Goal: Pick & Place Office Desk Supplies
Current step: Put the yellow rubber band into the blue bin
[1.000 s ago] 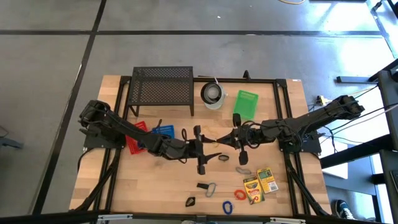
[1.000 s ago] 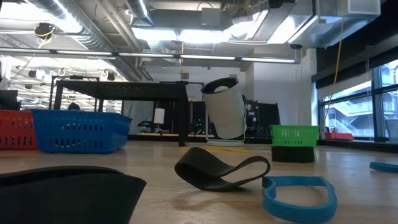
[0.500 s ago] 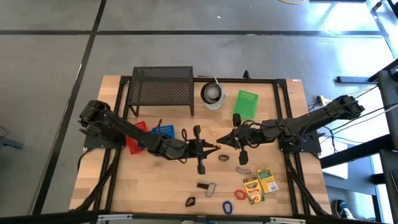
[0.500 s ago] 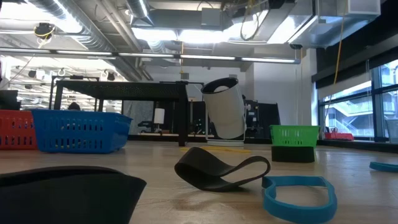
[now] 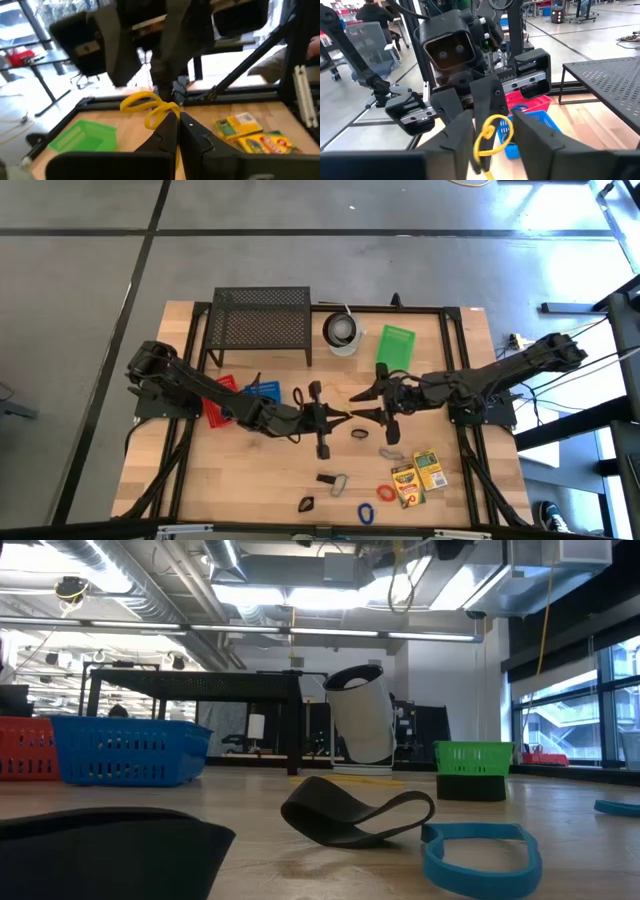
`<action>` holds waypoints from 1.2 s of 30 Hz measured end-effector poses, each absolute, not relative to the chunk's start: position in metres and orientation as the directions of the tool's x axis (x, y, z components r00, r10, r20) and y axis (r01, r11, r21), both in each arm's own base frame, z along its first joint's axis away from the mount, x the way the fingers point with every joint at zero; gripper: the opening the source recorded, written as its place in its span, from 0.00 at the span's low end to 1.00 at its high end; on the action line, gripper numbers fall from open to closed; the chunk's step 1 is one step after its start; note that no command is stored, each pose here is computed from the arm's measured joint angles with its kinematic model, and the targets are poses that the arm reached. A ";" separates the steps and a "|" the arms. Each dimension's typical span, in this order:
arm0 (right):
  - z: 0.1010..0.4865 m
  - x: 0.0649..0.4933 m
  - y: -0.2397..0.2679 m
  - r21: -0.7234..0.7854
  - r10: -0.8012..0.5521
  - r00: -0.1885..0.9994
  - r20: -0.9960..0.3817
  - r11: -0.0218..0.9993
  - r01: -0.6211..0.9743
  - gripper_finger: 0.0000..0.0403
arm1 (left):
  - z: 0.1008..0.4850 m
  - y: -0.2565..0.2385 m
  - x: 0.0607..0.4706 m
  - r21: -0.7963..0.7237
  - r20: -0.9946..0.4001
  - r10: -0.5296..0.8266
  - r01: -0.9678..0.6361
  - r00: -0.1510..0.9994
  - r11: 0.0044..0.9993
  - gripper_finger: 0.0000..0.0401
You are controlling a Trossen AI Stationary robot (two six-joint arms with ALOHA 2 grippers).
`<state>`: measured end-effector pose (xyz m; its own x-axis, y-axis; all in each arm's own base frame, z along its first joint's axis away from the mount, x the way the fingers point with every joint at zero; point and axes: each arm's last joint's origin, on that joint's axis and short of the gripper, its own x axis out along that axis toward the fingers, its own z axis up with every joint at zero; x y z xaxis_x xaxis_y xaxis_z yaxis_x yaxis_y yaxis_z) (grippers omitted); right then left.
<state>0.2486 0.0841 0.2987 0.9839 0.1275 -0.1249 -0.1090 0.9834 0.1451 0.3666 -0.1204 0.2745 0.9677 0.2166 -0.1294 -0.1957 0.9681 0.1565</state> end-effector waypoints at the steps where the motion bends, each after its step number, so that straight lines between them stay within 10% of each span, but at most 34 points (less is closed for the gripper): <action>1: 0.299 0.248 0.084 0.144 0.127 0.983 -0.129 0.984 -0.109 0.40 | 0.274 -0.120 0.366 0.145 -0.136 0.227 -0.207 0.964 0.968 0.01; 10: 0.293 0.239 0.079 0.112 0.087 0.967 -0.238 0.992 -0.062 0.52 | 0.265 -0.112 0.348 0.135 -0.355 0.301 -0.270 0.885 0.953 0.01; 36: 0.283 0.237 0.079 0.104 0.076 0.941 -0.331 0.994 -0.044 0.49 | 0.248 -0.081 0.259 0.144 -0.829 0.404 -0.551 0.386 0.822 0.01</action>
